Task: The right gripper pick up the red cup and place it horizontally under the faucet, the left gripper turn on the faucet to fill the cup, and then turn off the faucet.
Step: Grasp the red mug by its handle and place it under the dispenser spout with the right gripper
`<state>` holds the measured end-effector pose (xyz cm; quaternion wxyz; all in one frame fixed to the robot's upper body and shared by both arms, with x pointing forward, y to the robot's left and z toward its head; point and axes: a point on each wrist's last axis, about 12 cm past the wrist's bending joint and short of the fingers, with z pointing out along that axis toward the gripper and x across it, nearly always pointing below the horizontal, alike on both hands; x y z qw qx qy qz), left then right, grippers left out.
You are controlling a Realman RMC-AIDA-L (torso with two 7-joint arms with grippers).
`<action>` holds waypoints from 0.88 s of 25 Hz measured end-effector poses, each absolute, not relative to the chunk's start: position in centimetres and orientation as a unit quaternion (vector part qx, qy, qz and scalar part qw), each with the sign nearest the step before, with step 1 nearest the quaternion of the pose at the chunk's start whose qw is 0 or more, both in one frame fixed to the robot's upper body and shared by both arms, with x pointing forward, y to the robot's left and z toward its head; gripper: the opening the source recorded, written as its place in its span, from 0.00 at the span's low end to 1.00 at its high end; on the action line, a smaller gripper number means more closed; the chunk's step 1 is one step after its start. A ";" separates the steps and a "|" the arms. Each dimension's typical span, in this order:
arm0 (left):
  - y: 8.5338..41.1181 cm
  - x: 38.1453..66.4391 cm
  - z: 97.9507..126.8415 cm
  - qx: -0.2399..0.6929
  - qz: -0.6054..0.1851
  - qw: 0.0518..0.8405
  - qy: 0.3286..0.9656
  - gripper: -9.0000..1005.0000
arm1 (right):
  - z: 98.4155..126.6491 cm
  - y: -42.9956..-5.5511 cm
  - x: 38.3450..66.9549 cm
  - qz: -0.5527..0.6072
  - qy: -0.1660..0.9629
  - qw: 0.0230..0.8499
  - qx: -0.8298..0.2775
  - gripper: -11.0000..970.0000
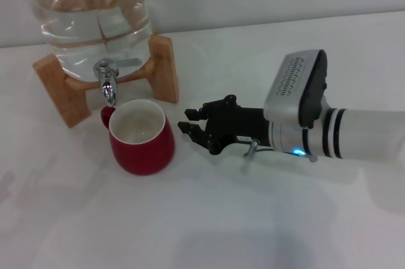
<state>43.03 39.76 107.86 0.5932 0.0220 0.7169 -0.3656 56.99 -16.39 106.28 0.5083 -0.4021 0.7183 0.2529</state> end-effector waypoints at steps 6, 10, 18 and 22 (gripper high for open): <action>39.8 42.9 107.8 0.022 -0.366 0.593 0.717 0.87 | 106.4 -18.2 56.3 0.272 0.711 0.505 -0.407 0.25; 39.7 42.9 107.8 0.022 -0.367 0.592 0.717 0.87 | 106.2 -18.7 55.7 0.285 0.708 0.500 -0.410 0.26; 39.6 42.9 107.7 0.021 -0.368 0.592 0.717 0.87 | 105.6 -17.0 54.5 0.308 0.699 0.486 -0.424 0.27; 39.6 42.8 107.7 0.020 -0.369 0.592 0.717 0.87 | 105.5 -15.5 54.1 0.317 0.689 0.483 -0.437 0.27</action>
